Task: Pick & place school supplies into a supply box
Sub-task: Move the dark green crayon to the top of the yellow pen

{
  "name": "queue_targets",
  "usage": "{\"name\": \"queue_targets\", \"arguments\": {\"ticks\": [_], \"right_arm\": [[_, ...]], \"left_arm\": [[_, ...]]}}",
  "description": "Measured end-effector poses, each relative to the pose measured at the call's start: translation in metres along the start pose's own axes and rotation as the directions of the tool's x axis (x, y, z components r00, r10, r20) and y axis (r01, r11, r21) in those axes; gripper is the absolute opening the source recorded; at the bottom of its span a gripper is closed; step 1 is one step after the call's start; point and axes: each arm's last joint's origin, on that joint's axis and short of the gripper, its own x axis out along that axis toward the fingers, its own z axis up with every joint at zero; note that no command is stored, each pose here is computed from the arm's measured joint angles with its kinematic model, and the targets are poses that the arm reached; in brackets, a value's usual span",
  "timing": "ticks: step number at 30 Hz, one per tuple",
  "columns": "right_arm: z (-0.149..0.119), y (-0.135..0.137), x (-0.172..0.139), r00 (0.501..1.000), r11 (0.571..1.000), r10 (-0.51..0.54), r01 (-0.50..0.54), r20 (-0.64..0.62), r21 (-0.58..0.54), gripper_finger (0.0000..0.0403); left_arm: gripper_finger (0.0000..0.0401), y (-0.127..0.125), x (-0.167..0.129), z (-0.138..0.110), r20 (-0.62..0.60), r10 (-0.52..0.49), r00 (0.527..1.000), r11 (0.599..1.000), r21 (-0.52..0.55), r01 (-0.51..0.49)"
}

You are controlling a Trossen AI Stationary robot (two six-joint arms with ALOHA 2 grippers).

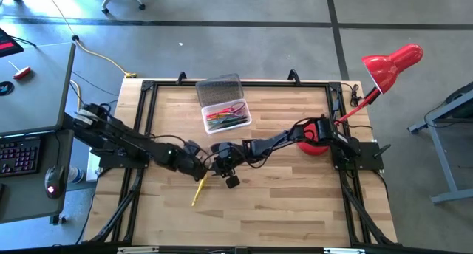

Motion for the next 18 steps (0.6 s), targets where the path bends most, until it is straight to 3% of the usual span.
{"name": "queue_targets", "arguments": {"ticks": [5,12,18], "right_arm": [[0.0,0.0,0.0,1.0,1.0,0.001,-0.001,-0.003,-0.002,0.0094],[0.0,0.0,0.0,1.0,1.0,0.001,-0.001,-0.003,-0.002,0.0094],[0.0,0.0,0.0,1.0,1.0,0.001,-0.001,-0.002,-0.001,0.0094]], "left_arm": [[0.0083,-0.003,0.01,-0.003,0.021,0.025,0.999,1.0,-0.011,-0.025],[0.0149,-0.002,0.014,-0.004,0.046,0.049,0.998,0.999,0.019,-0.05],[0.0174,0.0,0.024,-0.003,0.209,0.134,0.969,0.991,-0.015,-0.134]]}}
